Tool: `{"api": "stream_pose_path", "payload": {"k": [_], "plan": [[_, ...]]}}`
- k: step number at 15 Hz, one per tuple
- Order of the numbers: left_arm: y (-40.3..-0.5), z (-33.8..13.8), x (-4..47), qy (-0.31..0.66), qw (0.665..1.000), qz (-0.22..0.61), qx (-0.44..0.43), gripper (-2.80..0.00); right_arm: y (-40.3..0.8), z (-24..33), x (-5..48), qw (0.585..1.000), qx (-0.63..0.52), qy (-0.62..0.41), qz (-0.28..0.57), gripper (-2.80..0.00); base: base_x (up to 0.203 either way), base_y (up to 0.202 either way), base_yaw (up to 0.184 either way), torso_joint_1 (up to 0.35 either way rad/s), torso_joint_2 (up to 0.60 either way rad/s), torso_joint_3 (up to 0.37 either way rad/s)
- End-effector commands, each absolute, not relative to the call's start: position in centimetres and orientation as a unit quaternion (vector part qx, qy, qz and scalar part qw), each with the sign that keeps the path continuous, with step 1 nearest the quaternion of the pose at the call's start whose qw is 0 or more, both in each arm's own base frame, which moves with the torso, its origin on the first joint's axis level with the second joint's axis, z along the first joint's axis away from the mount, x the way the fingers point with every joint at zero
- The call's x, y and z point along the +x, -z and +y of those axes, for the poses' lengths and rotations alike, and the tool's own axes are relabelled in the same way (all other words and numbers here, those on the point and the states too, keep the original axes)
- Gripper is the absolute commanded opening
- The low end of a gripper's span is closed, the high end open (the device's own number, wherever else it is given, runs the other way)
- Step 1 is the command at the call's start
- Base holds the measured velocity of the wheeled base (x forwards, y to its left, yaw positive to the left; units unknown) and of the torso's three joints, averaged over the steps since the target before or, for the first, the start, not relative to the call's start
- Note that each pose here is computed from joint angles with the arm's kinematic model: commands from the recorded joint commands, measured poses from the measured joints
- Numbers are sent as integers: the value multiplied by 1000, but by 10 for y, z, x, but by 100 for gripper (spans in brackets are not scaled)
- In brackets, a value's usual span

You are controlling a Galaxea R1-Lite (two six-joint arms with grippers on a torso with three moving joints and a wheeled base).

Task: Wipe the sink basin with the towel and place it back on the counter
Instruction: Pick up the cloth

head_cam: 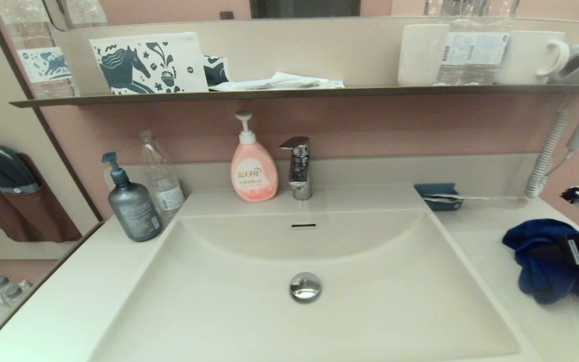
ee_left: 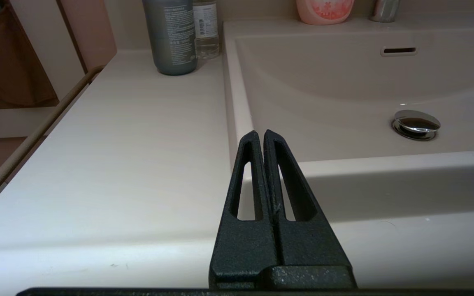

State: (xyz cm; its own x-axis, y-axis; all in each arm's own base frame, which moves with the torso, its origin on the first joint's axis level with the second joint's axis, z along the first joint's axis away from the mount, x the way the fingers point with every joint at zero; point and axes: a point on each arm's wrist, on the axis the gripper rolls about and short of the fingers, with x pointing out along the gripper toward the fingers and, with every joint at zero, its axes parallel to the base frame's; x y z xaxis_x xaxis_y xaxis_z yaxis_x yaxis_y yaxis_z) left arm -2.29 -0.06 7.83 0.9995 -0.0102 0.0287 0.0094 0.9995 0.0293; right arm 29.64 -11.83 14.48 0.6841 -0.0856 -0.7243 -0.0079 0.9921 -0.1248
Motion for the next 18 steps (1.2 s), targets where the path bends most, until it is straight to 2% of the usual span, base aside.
{"api": "stream_pose_path", "payload": {"k": [1,2,3,6,12,18], "plan": [[-78,-1,-23,4,1000,-14,15,-280,-135,-113,304,911,-60,7,408,0,0,0,0,0,0,0],[-78,-1,-23,4,1000,-15,15,-280,-134,-111,304,910,-60,2,411,0,0,0,0,0,0,0],[-78,-1,-23,5,1000,-14,15,-280,-132,-108,304,908,-59,-1,414,-280,0,0,0,0,0,0],[-78,-1,-23,4,1000,-14,15,-280,-140,-107,300,913,-62,2,404,-280,0,0,0,0,0,0],[-78,-1,-23,4,1000,-14,15,-280,-182,-98,268,919,-63,6,390,-280,0,0,0,0,0,0],[-78,-1,-23,5,1000,-14,15,-280,-272,-54,221,942,-16,-29,333,-280,0,0,0,0,0,0]]}}
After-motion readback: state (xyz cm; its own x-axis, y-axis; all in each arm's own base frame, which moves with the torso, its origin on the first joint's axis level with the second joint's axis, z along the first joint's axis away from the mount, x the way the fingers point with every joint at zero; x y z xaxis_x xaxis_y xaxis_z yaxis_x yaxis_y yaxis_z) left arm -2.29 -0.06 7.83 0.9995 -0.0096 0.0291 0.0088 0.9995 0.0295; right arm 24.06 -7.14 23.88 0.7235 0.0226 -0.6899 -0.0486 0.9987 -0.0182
